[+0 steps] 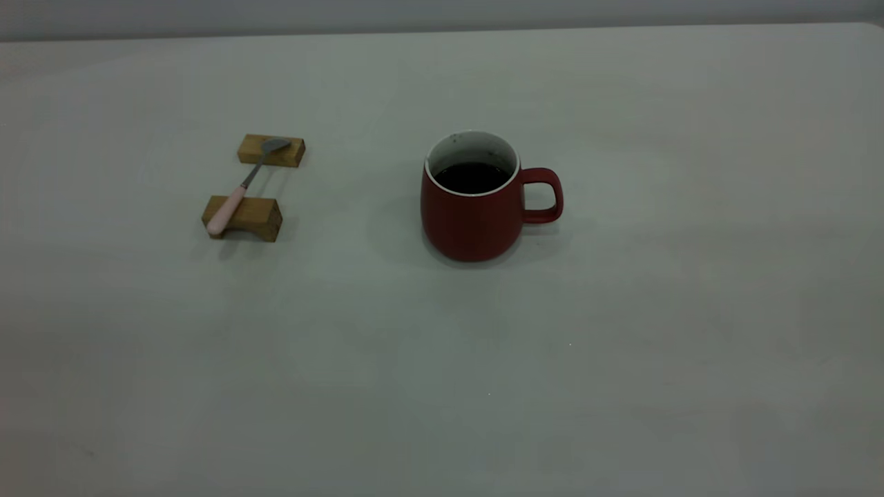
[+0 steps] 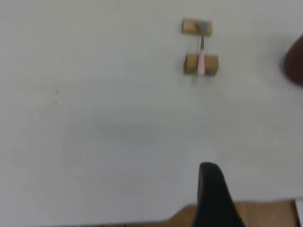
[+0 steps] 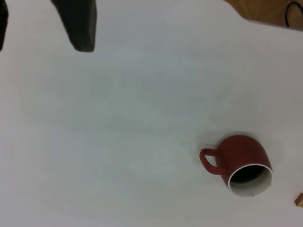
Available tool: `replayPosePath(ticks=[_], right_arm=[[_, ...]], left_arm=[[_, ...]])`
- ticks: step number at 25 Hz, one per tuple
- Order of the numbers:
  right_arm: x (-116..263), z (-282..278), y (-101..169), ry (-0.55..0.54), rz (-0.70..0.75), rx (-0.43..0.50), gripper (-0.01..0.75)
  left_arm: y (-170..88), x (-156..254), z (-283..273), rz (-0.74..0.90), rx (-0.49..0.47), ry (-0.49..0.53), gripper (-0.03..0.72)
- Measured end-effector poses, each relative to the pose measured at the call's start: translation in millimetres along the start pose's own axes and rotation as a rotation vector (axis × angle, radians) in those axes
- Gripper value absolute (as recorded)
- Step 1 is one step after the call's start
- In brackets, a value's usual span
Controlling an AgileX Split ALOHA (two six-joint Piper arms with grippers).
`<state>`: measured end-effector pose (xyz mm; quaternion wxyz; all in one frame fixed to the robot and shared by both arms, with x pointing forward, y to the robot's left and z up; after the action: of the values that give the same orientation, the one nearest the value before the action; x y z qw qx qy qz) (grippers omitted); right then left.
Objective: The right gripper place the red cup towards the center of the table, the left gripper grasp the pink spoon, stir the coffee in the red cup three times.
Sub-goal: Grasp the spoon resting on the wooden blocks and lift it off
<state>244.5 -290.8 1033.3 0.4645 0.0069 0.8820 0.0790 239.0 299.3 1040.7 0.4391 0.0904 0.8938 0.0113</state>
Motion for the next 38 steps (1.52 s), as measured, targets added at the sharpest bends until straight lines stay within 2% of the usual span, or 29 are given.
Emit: replayPosePath(ticks=[3, 6, 12, 17, 20, 27, 30, 38], right_arm=[[0, 0, 0, 0.0, 0.0, 0.0, 0.373], [0, 0, 0, 0.0, 0.0, 0.0, 0.358], [0, 0, 0, 0.0, 0.0, 0.0, 0.337], [0, 0, 0, 0.0, 0.0, 0.0, 0.334], [0, 0, 0, 0.0, 0.001, 0.0, 0.334], [0, 0, 0, 0.0, 0.001, 0.0, 0.334], [0, 0, 0, 0.0, 0.001, 0.0, 0.334], [0, 0, 0, 0.0, 0.001, 0.0, 0.334]], left_arm=[[5, -35, 6, -0.034, 0.003, 0.011, 0.519], [6, -76, 29, -0.047, 0.059, 0.061, 0.519], [8, -135, 121, -0.054, 0.17, 0.284, 0.523], [5, -155, 203, -0.02, 0.237, 0.453, 0.594], [-6, -153, 255, -0.001, 0.268, 0.54, 0.618], [-30, -126, 349, 0.032, 0.306, 0.705, 0.621], [-34, -112, 373, 0.042, 0.301, 0.741, 0.621], [-34, -84, 406, 0.066, 0.26, 0.762, 0.615]])
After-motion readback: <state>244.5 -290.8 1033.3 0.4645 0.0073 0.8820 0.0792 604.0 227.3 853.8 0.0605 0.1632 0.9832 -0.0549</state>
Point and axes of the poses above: a point on each arm's last joint axis where the gripper is mounted, z pointing out along that axis toward the gripper, y along the wrist's bending axis when the last joint is at zero, x = y × z, the point moved 1 cm from there along z, pointing out along that axis toward the gripper, and after that the axes turned 12 degrees about z, right-handed, at the moved point
